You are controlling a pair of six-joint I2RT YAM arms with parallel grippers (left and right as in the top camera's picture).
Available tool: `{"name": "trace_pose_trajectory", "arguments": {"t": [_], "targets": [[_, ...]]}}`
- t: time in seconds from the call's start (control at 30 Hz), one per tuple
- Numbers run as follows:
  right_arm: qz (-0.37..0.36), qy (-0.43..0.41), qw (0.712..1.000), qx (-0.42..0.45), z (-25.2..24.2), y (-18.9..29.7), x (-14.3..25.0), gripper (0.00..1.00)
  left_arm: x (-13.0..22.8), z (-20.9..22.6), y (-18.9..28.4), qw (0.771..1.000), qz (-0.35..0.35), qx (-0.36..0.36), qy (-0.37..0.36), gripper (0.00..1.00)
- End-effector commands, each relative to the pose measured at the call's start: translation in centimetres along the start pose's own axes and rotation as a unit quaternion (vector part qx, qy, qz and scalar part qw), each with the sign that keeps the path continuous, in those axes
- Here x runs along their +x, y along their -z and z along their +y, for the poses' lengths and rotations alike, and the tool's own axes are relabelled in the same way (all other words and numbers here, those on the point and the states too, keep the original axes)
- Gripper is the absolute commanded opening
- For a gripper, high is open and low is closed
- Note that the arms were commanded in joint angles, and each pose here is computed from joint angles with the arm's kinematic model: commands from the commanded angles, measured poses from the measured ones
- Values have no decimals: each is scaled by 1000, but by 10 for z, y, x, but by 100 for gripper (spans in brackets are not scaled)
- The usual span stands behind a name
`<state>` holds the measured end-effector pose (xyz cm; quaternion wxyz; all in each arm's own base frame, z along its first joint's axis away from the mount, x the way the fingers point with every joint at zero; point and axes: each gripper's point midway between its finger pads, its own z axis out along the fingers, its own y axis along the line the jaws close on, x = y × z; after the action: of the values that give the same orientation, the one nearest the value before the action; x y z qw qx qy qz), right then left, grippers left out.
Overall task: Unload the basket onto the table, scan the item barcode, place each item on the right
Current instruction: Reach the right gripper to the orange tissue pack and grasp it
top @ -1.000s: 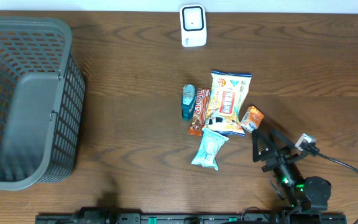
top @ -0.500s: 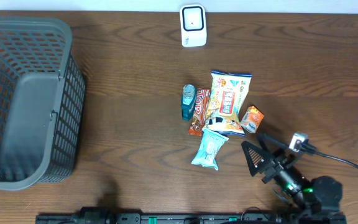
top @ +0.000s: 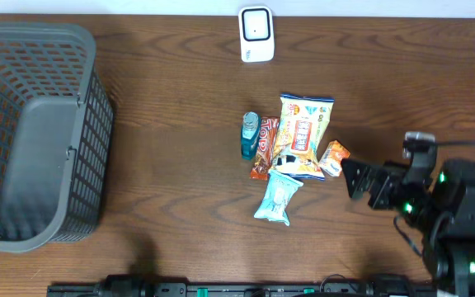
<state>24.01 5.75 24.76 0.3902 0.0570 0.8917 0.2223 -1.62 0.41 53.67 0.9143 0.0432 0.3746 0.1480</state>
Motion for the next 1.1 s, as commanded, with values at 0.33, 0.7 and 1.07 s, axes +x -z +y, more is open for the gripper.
{"name": "trace_pose_trajectory", "arguments": {"t": [0.33, 0.7, 1.07], "targets": [[102, -17, 994, 24, -23, -47, 14, 99, 84, -24, -19, 980, 82, 1, 181, 98], [166, -126, 967, 144, -75, -97, 34, 99, 187, -86, -16, 944, 185, 85, 260, 98], [127, -110, 947, 273, -72, -122, 45, 78, 271, -126, 10, 907, 283, 117, 288, 98]]}}
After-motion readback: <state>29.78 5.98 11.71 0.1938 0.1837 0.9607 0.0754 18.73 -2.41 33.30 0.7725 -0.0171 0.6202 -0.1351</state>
